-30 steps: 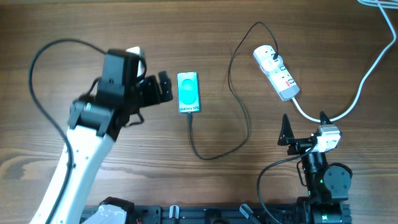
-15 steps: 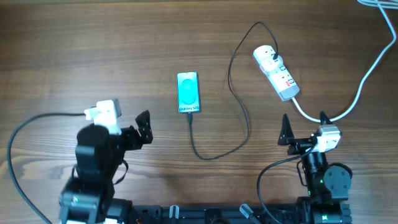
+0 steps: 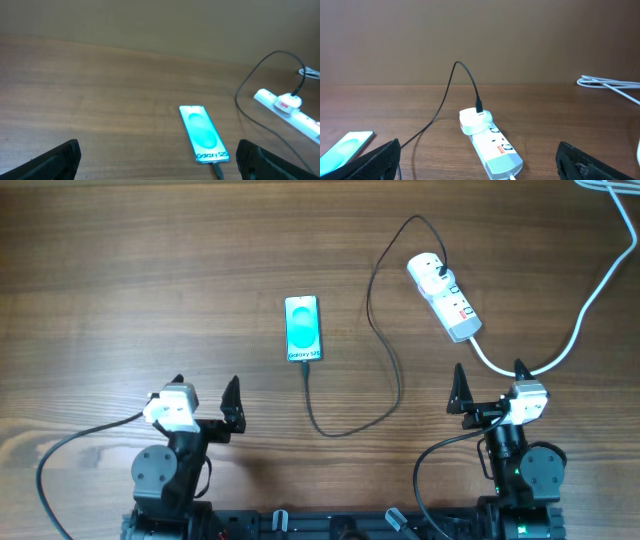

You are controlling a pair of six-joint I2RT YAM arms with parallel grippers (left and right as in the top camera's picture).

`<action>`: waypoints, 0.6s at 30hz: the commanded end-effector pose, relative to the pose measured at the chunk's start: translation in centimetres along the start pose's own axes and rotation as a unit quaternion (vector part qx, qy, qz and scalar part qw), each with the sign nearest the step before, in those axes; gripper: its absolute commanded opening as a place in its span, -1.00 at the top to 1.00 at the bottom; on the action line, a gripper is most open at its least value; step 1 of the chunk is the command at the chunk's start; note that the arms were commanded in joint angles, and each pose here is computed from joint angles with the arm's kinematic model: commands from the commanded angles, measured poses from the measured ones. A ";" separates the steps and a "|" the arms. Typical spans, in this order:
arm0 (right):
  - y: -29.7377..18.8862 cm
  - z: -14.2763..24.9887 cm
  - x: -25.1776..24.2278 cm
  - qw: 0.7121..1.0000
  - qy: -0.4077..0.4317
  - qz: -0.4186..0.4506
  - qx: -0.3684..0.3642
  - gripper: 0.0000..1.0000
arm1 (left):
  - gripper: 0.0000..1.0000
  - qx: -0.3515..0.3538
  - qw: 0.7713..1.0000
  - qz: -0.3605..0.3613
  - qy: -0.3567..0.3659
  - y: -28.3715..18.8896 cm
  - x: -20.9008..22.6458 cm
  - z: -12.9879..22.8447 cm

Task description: Plug charger to phone and switch on socket

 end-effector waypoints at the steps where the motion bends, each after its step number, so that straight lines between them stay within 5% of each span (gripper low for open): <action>1: -0.1 -0.1 -0.4 1.000 -0.005 0.011 -0.003 -0.99 | -1.00 -0.028 0.999 0.011 0.013 0.2 0.1 0.0; 7: -0.1 -0.1 -0.4 1.000 -0.005 0.011 -0.003 -1.00 | -1.00 -0.079 0.996 0.029 0.016 1.0 0.0 -0.4; 18: -0.1 -0.1 -0.4 1.000 -0.005 0.011 -0.003 -1.00 | -1.00 -0.071 0.997 -0.018 0.007 1.2 2.2 0.1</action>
Point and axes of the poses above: each gripper's point midway between its finger pads, its own y axis out along the fingers, its own x axis along the line the jaws close on, z = x × y, the point moved 1 cm from there along -y, back along the fingers, and after that the axes turned 9 degrees about -y, right-handed, at the moved point
